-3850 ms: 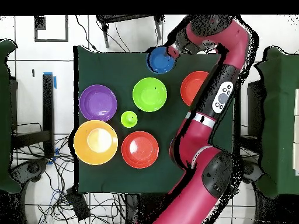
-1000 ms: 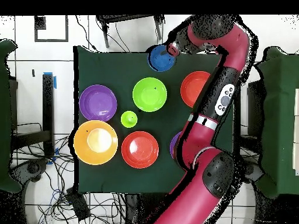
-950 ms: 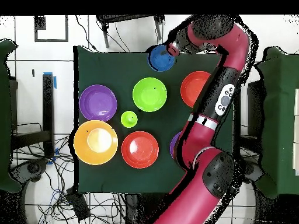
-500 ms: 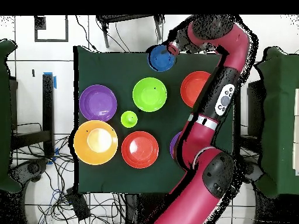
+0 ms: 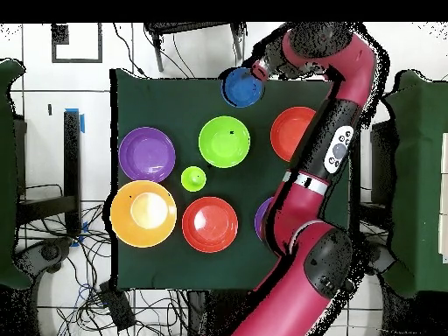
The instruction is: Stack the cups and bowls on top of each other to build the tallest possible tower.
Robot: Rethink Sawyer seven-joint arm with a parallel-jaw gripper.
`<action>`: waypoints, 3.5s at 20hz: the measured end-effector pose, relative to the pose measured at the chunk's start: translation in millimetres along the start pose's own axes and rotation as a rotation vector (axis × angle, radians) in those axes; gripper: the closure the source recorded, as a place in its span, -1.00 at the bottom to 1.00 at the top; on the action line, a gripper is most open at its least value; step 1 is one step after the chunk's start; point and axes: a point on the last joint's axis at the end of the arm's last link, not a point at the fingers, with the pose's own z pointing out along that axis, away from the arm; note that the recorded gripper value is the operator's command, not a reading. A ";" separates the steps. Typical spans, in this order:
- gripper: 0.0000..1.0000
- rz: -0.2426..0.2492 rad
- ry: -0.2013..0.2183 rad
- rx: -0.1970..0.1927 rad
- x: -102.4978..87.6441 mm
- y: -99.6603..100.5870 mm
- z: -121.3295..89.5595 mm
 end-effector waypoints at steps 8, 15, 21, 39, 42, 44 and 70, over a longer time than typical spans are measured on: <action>-1.00 -0.053 0.004 0.040 -20.9 11.0 -50.4; -1.00 -0.056 0.060 0.065 -43.8 23.2 -96.3; -1.00 -0.011 0.129 0.124 -65.8 26.3 -127.9; -1.00 -0.062 0.016 0.136 -84.1 95.2 -230.3; -1.00 0.035 -0.009 0.165 -55.0 110.8 -252.2; -1.00 0.076 -0.017 0.178 -46.4 113.6 -256.9; -1.00 0.138 -0.085 0.253 -23.7 163.9 -185.2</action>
